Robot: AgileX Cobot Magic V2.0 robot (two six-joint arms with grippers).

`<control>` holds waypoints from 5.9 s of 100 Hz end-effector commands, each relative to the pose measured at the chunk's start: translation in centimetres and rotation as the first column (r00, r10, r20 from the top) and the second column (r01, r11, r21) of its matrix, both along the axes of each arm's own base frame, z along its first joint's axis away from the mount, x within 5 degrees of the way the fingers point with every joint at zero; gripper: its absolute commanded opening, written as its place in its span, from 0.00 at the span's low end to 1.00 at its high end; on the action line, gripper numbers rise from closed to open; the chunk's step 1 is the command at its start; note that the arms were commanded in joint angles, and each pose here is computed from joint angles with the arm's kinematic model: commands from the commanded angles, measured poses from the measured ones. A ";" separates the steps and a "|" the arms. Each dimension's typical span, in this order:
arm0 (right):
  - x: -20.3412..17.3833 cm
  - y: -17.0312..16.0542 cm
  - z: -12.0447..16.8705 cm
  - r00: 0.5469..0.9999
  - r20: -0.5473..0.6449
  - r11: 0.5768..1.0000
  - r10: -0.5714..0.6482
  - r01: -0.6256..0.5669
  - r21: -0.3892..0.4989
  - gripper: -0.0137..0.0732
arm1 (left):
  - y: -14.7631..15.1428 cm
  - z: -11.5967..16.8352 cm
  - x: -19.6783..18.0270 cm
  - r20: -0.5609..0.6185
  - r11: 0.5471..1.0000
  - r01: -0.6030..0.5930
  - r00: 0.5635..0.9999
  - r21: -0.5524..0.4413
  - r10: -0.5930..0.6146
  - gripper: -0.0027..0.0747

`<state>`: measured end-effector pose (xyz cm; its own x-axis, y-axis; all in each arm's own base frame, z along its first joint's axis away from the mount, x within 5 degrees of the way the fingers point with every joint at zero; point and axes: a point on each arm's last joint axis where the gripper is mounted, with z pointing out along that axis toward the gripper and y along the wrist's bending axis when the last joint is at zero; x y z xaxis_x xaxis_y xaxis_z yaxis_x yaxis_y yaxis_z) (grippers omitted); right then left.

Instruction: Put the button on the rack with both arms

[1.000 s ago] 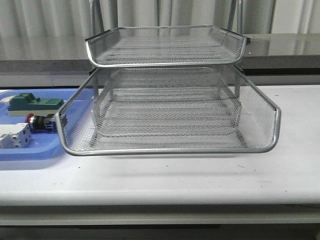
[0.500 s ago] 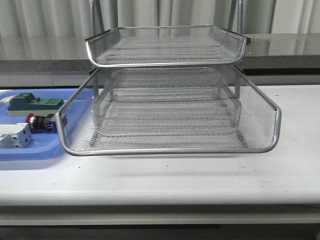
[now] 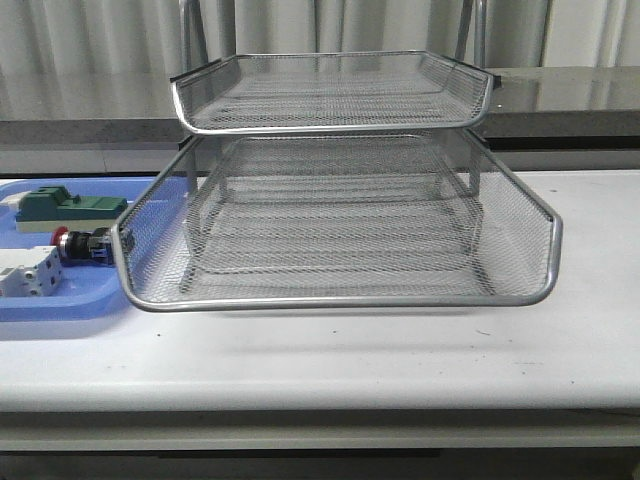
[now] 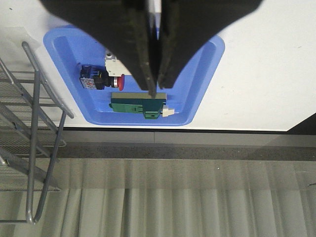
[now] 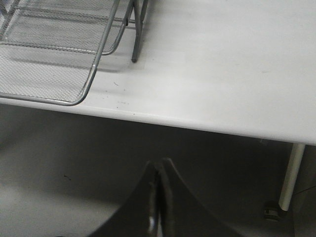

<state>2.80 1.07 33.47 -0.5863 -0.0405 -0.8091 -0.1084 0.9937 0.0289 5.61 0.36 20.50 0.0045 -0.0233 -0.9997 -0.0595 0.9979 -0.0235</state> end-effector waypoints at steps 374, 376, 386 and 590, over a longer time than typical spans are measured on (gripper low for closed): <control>0.2 -0.1 1.3 0.997 0.079 1.000 -0.012 0.013 -0.003 0.08 | -3.3 11.4 34.6 -0.847 0.652 0.728 0.469 0.211 -0.250 0.85; 0.2 -0.1 1.3 0.997 0.079 1.000 -0.012 0.013 -0.003 0.08 | -3.5 11.2 34.8 -0.851 0.643 0.736 0.462 0.210 -0.251 0.85; 0.2 -0.1 1.3 0.997 0.079 1.000 -0.012 0.013 -0.003 0.08 | -4.8 10.2 36.2 -0.864 0.606 0.768 0.436 0.210 -0.253 0.85; 0.2 -0.1 1.3 0.997 0.078 1.000 -0.012 0.012 -0.003 0.08 | -6.5 -1.9 41.0 -0.948 0.412 0.889 0.281 0.197 -0.152 0.85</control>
